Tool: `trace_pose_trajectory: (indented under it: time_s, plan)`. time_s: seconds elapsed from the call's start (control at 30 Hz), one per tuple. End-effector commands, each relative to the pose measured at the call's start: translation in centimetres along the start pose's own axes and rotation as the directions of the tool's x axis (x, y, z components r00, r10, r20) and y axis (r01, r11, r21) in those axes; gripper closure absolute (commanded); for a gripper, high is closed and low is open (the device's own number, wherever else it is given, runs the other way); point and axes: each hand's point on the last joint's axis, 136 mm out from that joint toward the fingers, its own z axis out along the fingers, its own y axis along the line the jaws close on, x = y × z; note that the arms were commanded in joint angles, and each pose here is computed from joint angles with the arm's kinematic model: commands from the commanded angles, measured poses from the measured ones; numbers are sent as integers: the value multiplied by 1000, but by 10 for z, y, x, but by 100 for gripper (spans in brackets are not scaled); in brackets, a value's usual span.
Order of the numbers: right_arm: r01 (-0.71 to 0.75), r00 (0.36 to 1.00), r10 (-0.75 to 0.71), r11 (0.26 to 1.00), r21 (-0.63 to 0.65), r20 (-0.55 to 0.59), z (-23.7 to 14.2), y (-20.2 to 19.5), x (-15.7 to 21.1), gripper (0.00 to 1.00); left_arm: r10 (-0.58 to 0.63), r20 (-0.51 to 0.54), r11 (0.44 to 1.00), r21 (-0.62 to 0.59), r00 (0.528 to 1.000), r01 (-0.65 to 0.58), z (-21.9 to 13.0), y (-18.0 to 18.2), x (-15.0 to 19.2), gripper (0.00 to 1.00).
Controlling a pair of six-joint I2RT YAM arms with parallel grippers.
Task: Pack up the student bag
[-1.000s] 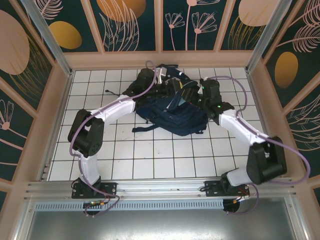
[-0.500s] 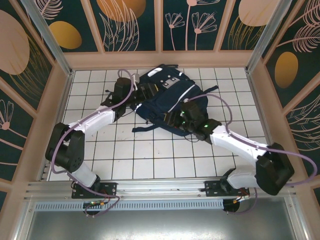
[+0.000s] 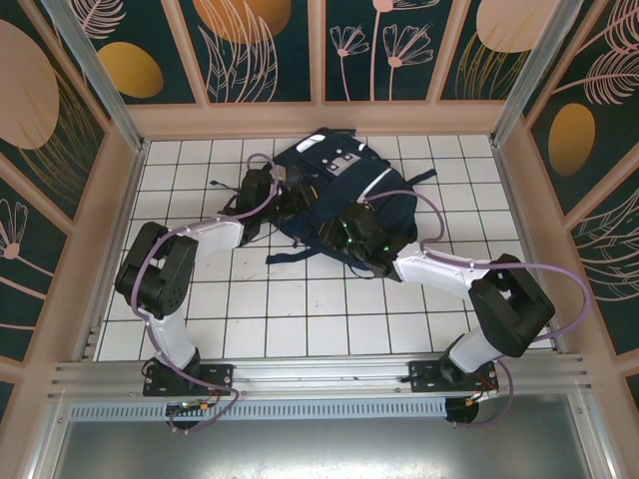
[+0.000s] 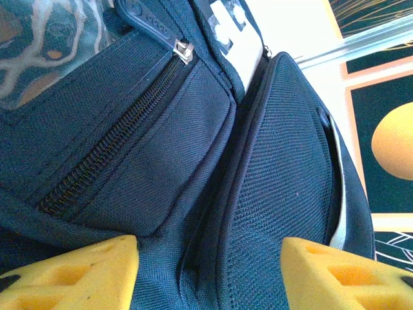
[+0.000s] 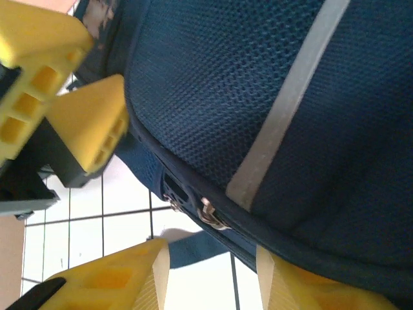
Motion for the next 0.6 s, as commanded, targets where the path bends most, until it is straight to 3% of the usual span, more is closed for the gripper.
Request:
trace_pose_trajectory:
  time_s: [0.0,0.17,0.37,0.57]
  plan:
    - [-45,990,46,999,-16,130,4,8,-36,59,23,-115,996,91,993,-13,21,-23,34,44]
    - [-73,985,62,995,67,160,11,-20,-45,54,14,-194,992,126,981,10,33,-28,70,59]
    - [-97,972,39,965,245,230,3,-68,-57,48,12,-207,990,142,978,18,31,-37,82,59]
    - [-144,950,58,954,264,308,-18,-89,-76,48,15,-199,991,134,980,12,32,-35,80,56]
